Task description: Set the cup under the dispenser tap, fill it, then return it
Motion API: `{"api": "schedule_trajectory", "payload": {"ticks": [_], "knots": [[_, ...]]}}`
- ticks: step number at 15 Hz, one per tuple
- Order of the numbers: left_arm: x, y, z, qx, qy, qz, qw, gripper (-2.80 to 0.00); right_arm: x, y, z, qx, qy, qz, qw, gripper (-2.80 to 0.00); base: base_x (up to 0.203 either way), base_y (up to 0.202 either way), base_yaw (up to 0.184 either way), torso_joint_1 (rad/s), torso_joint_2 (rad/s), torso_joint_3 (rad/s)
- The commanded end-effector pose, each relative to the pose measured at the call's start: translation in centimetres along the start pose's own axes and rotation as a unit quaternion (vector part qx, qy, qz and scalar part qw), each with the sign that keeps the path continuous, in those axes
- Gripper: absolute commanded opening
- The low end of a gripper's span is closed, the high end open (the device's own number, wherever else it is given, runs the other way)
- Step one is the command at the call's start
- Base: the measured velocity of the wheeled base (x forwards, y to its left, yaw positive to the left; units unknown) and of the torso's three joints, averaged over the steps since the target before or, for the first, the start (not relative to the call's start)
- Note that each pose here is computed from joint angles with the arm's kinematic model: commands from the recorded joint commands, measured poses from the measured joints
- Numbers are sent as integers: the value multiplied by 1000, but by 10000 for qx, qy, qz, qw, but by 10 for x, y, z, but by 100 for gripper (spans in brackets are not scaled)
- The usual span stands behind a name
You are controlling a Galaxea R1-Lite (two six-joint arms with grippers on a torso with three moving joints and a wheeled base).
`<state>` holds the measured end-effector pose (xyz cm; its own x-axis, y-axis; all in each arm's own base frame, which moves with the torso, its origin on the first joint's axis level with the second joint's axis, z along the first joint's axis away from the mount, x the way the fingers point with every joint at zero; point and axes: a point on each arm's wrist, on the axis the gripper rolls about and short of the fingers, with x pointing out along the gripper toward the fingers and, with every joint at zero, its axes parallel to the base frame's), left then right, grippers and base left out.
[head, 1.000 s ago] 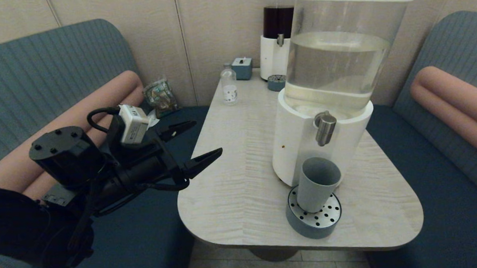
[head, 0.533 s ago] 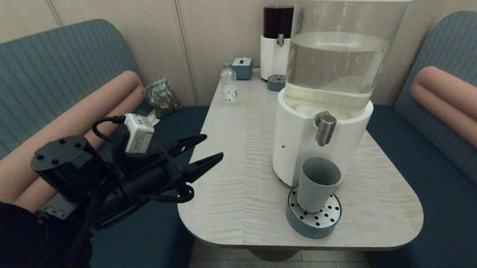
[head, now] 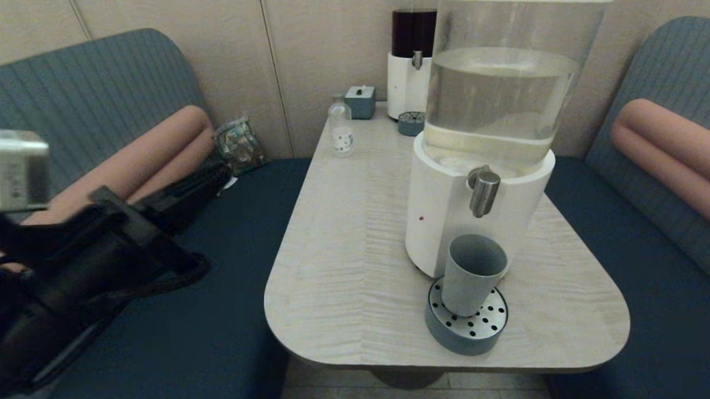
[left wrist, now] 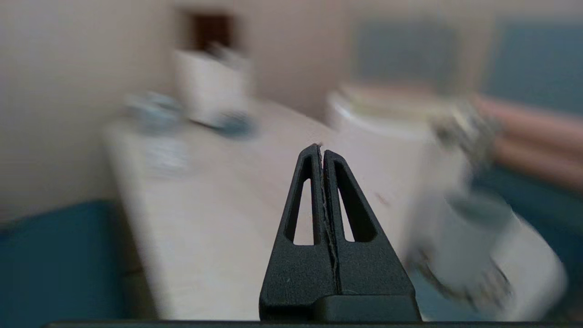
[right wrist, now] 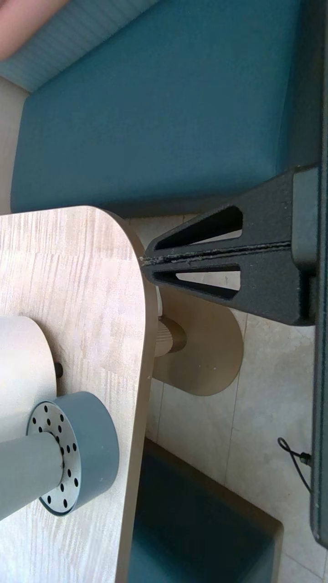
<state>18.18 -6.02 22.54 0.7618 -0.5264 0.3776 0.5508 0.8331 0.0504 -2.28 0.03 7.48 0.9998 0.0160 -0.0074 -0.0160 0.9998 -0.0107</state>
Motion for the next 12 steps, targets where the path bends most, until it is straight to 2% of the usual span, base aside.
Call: {"api": "schedule_trajectory", "payload": {"ticks": [1,5,8,12], "knots": [[-44,-8,43,262,-810,443,9954,-280,0,0,0,8,-4,-3,10000,-280,0,0,0,0,0,0],[-119,-24,56,552,-1260,1492,9792,-280,0,0,0,8,1,-11,10000,-280,0,0,0,0,0,0],[-156,-39,42,493,-1281,1813,9738,-280,0,0,0,8,2,-57,10000,-280,0,0,0,0,0,0],[-191,-60,39,429,-1669,2023,9640,-280,0,0,0,8,2,-57,10000,-280,0,0,0,0,0,0]]}}
